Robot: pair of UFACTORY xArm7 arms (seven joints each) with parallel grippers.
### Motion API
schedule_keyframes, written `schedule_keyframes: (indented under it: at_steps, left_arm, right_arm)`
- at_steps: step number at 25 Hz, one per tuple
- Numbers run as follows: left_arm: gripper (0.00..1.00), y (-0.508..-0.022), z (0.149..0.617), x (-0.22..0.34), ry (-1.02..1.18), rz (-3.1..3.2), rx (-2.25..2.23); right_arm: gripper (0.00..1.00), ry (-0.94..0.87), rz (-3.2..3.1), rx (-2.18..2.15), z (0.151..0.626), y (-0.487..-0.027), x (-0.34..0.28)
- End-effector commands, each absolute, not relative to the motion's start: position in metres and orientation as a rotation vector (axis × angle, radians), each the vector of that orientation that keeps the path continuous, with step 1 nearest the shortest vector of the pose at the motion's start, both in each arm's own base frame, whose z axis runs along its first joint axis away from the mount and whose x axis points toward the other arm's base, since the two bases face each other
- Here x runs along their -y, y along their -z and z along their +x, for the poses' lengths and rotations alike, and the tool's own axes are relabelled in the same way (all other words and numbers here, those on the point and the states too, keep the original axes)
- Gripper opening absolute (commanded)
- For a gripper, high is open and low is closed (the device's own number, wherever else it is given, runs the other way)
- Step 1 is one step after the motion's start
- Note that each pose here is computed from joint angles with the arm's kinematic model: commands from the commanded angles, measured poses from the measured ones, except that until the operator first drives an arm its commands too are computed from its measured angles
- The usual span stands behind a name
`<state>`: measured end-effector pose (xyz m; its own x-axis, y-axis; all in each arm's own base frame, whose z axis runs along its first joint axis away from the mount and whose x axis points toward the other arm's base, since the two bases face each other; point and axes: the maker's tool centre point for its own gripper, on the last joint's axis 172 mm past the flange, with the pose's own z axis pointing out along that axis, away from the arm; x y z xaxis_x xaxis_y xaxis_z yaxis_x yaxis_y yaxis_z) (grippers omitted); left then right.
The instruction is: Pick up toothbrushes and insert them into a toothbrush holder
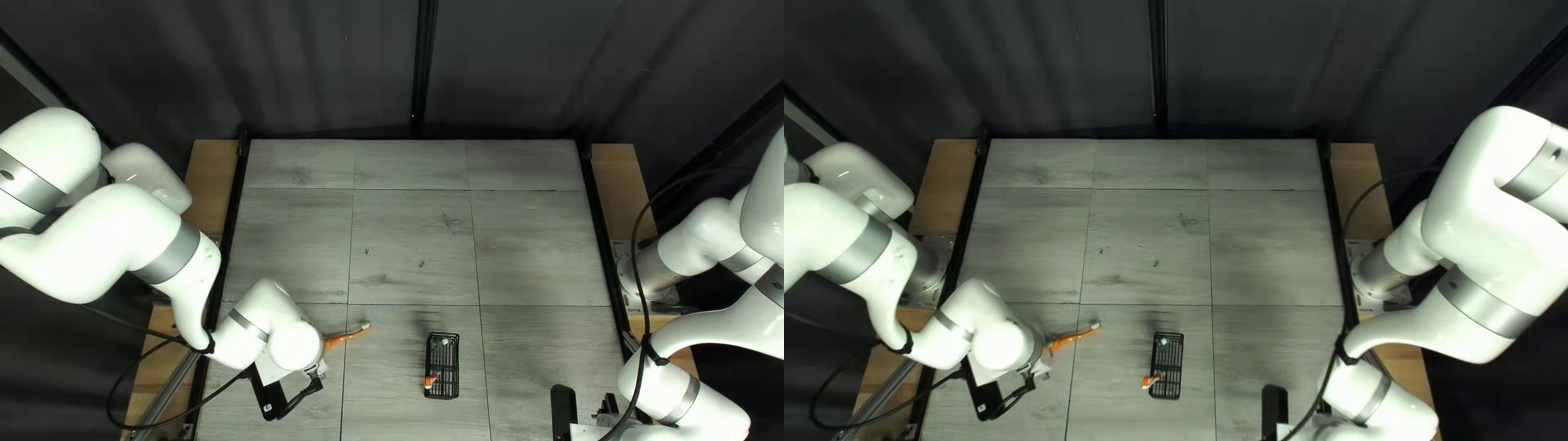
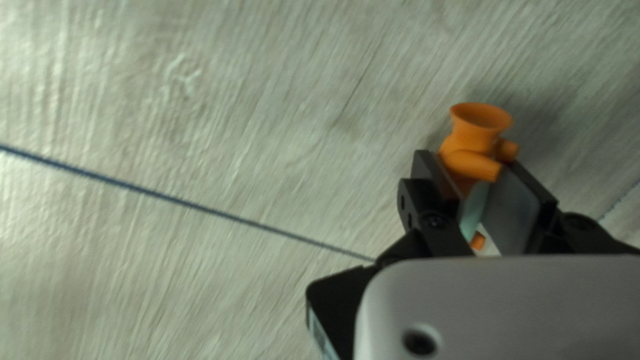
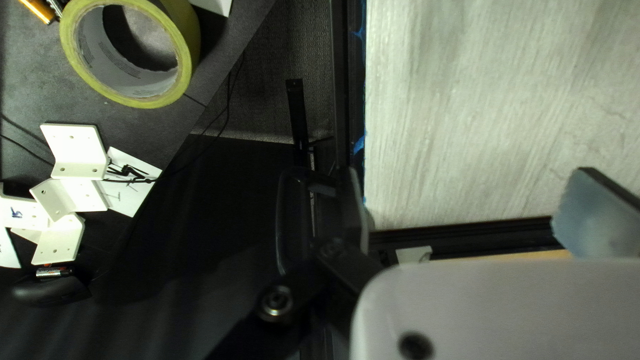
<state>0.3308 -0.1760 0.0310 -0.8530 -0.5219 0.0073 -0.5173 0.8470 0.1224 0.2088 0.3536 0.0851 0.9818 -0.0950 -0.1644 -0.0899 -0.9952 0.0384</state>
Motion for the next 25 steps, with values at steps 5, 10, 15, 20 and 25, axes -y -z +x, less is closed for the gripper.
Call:
schedule_keyframes:
  at_steps: [5,10,15,20,25]
  left_arm:
    - [0.00,-0.089,0.345,0.186,0.299,1.018,3.030]
    - [0.00,-0.102,0.358,0.181,0.487,1.130,3.025]
    - [0.00,-0.128,0.377,0.157,0.836,1.552,2.831]
    - [0.00,-0.155,0.383,0.135,1.143,1.849,2.545]
    - [0.00,-0.169,0.389,0.141,1.359,1.864,2.444]
  right_arm:
    - [1.00,0.259,3.097,0.144,0.209,-0.085,-0.354]
    - [1.00,0.259,3.097,0.144,0.209,-0.085,-0.354]
    - [1.00,0.259,3.097,0.144,0.209,-0.085,-0.354]
    - [1.00,0.259,3.097,0.144,0.209,-0.085,-0.354]
    - [1.00,0.259,3.097,0.144,0.209,-0.085,-0.354]
